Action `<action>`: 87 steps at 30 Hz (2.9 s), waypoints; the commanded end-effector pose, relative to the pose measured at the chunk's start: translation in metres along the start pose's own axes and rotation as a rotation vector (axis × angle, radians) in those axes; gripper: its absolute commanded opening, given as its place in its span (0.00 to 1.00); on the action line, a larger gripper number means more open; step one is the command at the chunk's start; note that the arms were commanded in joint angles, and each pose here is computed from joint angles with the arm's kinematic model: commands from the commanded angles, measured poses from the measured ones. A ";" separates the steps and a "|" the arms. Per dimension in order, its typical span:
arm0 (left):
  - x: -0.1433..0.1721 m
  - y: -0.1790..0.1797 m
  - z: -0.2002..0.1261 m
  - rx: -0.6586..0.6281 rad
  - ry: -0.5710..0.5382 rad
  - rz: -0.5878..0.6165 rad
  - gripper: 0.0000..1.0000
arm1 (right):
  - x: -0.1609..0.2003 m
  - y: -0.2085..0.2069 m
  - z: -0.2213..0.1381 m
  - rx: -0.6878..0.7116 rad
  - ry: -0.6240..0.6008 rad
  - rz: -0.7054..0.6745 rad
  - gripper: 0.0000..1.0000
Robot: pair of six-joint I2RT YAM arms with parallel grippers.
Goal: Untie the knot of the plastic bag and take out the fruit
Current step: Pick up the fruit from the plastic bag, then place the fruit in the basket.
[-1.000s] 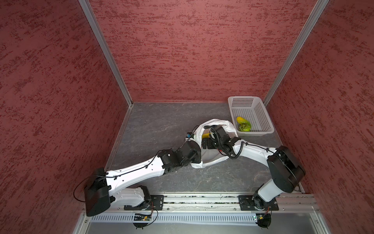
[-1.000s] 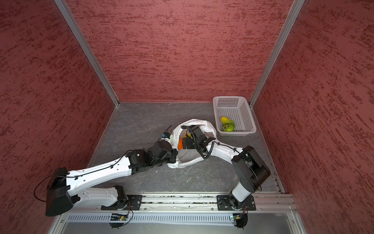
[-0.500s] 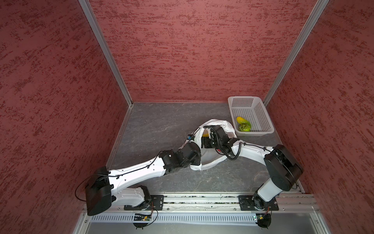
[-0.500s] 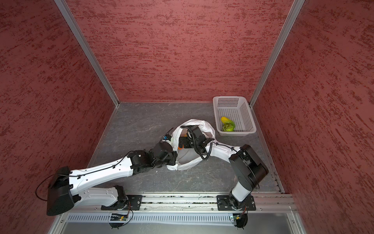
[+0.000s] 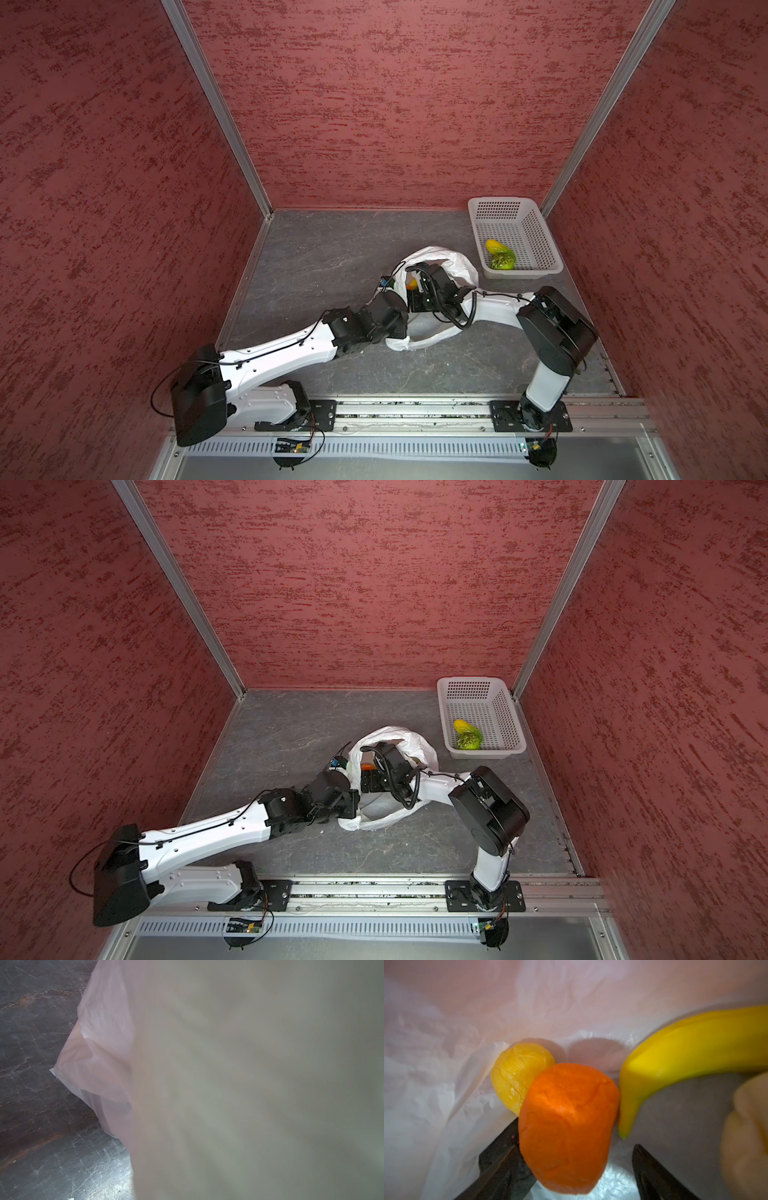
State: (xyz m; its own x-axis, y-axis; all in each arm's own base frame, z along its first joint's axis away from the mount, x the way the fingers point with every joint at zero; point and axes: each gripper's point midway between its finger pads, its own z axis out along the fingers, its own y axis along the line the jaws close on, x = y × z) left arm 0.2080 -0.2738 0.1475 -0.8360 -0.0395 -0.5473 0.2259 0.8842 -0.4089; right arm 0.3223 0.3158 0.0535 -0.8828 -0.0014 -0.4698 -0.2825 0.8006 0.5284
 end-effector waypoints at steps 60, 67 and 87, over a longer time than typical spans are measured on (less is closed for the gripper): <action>-0.024 0.019 0.005 -0.054 -0.037 -0.102 0.00 | -0.122 0.097 -0.266 -0.038 -0.372 -0.118 0.38; -0.022 0.018 -0.001 -0.053 -0.042 -0.085 0.00 | -0.171 0.018 -0.286 0.125 -0.546 0.001 0.37; -0.015 0.018 -0.012 -0.051 -0.037 -0.058 0.00 | -0.214 -0.278 -0.268 0.603 -0.643 0.307 0.38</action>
State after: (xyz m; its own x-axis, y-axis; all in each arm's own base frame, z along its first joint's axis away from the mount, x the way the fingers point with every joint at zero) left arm 0.2210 -0.2580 0.1591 -0.8321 -0.1242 -0.5405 0.1435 0.8932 -0.4262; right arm 0.4691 -0.0454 0.1774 -0.5282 0.4742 -0.7044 0.3231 0.8794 0.3497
